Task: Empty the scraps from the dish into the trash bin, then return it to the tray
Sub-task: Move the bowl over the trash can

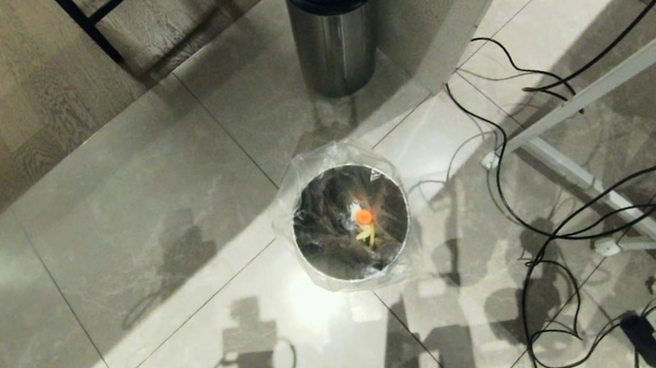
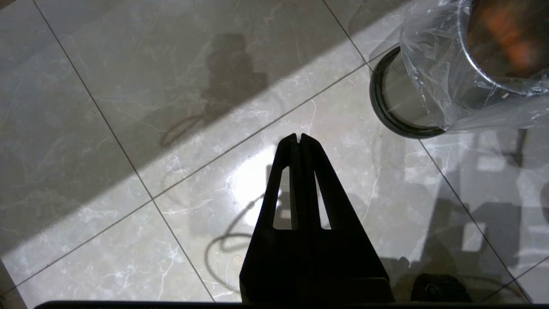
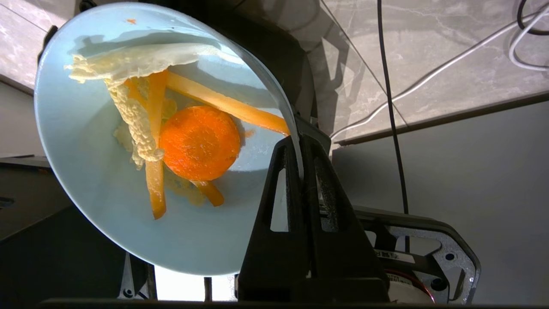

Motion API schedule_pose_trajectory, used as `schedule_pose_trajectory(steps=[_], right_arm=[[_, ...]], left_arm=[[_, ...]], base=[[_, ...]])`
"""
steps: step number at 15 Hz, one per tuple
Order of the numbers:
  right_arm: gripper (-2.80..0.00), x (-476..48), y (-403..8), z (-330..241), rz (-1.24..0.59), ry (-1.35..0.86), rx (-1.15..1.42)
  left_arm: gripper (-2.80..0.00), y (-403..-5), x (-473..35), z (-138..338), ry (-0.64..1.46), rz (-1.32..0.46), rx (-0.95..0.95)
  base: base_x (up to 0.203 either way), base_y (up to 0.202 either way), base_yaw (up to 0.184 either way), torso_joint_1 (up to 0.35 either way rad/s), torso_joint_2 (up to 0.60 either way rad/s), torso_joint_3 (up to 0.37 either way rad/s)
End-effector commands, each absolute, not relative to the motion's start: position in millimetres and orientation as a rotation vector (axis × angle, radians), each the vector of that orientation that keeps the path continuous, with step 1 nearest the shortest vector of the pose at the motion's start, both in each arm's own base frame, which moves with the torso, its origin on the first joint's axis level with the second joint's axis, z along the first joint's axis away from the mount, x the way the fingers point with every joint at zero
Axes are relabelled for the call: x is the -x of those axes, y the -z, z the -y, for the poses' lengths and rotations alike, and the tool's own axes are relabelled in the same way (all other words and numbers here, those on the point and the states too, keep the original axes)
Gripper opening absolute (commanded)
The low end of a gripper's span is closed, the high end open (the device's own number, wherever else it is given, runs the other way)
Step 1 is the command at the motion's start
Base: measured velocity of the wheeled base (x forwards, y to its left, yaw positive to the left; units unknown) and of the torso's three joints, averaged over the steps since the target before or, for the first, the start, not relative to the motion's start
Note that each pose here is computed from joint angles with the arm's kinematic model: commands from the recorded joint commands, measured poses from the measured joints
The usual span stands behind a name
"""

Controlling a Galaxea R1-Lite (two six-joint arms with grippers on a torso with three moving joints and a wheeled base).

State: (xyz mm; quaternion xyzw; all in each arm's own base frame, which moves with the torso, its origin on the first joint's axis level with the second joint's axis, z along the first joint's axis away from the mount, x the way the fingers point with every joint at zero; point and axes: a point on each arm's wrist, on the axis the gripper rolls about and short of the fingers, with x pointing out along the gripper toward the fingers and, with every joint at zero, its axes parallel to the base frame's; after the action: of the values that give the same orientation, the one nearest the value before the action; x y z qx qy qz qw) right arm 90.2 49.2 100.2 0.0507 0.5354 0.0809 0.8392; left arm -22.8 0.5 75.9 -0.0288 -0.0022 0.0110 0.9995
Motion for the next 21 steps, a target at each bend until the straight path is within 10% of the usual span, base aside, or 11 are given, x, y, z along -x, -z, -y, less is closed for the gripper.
schedule_pose_trajectory(steps=[1, 21], right_arm=[[-2.80, -90.6, -100.9, -49.5, -1.130, -0.170, -0.111], [-2.80, -209.3, -196.9, -72.0, -0.814, -0.097, -0.181]], left_arm=[[-2.80, -76.0, 22.7, -0.5, -0.023, 0.004, 0.058], [-2.80, -76.0, 22.7, -0.5, -0.023, 0.004, 0.058]], base=[[0.000, 0.000, 0.000, 0.000, 0.00, 0.000], [0.000, 0.000, 0.000, 0.000, 0.00, 0.000]])
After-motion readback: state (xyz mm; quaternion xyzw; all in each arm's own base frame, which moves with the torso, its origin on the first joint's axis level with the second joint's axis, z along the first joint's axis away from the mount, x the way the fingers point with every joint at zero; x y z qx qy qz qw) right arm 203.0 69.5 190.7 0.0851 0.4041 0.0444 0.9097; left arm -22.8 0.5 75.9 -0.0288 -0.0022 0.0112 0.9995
